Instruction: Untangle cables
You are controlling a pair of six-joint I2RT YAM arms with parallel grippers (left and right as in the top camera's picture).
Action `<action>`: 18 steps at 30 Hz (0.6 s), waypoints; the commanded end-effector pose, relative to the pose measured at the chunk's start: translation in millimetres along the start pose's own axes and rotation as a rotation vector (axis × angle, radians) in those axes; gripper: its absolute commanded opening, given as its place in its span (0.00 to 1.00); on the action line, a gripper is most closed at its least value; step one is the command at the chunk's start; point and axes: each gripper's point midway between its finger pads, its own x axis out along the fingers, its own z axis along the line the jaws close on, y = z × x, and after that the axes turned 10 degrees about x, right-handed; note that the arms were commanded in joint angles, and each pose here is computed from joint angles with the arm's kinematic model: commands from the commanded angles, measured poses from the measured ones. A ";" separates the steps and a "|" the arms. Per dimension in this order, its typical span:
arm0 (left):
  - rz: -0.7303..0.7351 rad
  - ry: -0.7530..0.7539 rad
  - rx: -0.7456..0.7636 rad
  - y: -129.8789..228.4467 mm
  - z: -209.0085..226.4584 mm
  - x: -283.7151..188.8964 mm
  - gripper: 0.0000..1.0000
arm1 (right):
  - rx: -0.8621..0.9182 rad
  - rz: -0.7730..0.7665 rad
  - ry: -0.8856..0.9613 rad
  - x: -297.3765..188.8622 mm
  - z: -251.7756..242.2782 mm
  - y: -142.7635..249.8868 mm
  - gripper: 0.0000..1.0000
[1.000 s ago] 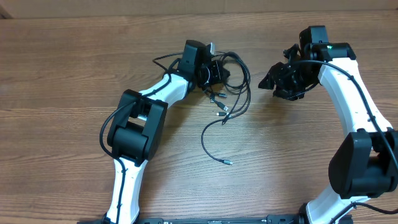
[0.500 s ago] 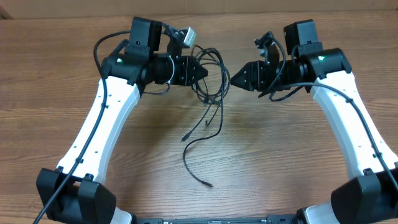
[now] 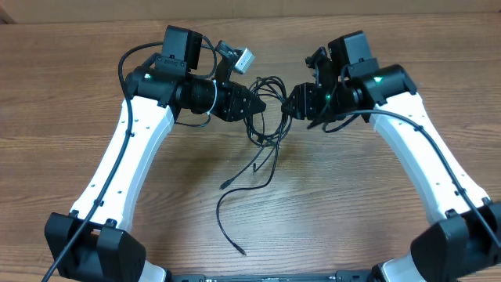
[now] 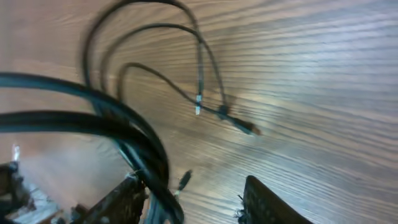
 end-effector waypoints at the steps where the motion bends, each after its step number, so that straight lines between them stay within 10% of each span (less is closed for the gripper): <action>1: -0.020 0.043 0.008 -3.7 -12.5 -6.5 0.04 | 0.081 -0.032 0.135 15.5 -30.1 -8.2 0.49; 11: -0.044 0.082 -0.029 -4.8 -11.8 -17.3 0.04 | 0.164 -0.059 0.271 32.1 -60.9 -16.0 0.49; 18: -0.003 -0.212 -0.295 6.2 34.1 -14.4 0.04 | 0.163 -0.062 0.270 32.1 -60.9 -16.7 1.00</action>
